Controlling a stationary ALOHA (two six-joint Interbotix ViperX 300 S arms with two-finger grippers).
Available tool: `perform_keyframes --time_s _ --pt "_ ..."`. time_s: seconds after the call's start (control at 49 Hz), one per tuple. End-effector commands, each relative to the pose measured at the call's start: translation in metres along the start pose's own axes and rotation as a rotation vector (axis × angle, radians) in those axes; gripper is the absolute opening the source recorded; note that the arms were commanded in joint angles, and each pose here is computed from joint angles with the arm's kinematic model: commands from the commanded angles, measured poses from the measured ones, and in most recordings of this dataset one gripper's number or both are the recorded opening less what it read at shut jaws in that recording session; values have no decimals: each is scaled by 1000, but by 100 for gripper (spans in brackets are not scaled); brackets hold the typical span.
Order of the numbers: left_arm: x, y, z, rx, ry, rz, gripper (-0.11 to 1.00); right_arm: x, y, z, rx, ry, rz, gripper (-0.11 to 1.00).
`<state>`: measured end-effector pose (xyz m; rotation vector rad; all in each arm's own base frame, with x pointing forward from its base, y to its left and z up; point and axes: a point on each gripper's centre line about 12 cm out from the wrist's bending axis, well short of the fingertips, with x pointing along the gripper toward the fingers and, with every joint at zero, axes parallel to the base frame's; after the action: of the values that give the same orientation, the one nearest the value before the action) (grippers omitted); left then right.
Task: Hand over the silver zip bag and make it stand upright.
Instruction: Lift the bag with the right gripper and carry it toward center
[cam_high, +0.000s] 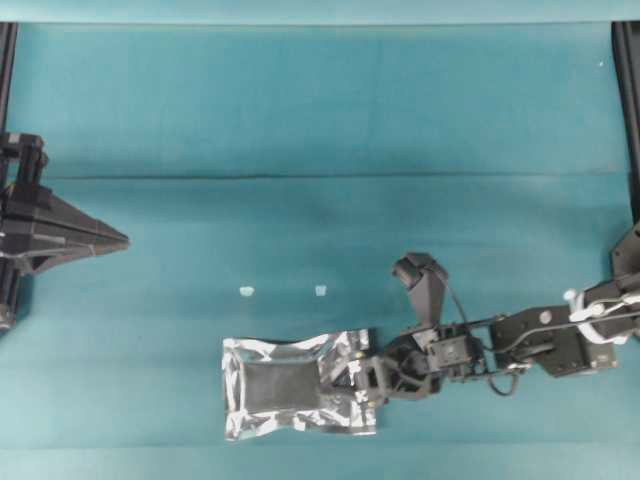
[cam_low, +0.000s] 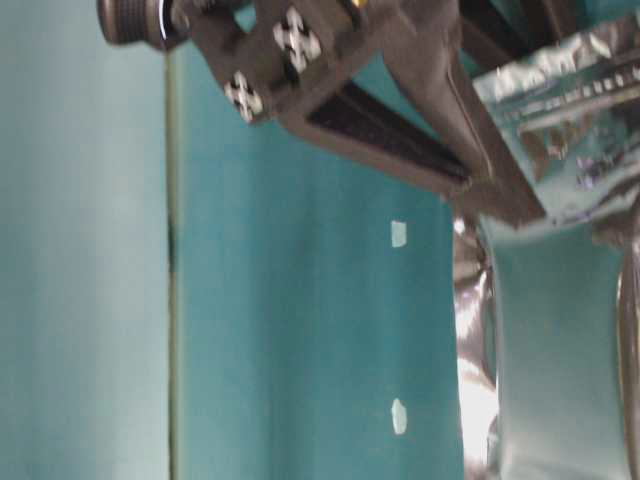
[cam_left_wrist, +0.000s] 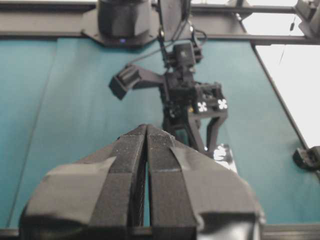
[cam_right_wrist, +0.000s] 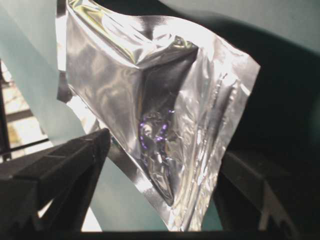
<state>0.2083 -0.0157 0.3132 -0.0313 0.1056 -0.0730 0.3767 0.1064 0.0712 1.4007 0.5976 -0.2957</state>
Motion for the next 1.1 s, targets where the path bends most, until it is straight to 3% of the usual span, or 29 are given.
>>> perform_keyframes --time_s 0.0,0.143,0.204,0.408,0.51,0.633,0.755,0.939,1.082 --pt "1 -1 7 3 -18 -2 0 10 -3 0 -16 -3 -8 90" --pt "0 -1 7 3 -18 -2 0 8 -4 1 -27 -3 -11 87" --pt "0 -1 8 3 -21 -2 0 6 -4 1 -46 -3 -11 79" --pt "-2 -1 9 -1 -31 -3 0 -8 12 12 -100 -9 -19 22" --pt "-3 -1 10 -1 -37 -3 0 -19 27 22 -173 -3 -43 2" --pt "-4 -1 11 0 -40 -3 0 -36 53 40 -279 -2 -75 1" --pt "-4 0 10 -3 -38 2 0 -60 91 65 -424 13 -136 1" --pt "-6 4 12 -5 -48 21 0 -94 129 92 -609 92 -274 1" --pt "-9 12 14 -8 -64 59 0 -97 146 102 -755 196 -372 1"
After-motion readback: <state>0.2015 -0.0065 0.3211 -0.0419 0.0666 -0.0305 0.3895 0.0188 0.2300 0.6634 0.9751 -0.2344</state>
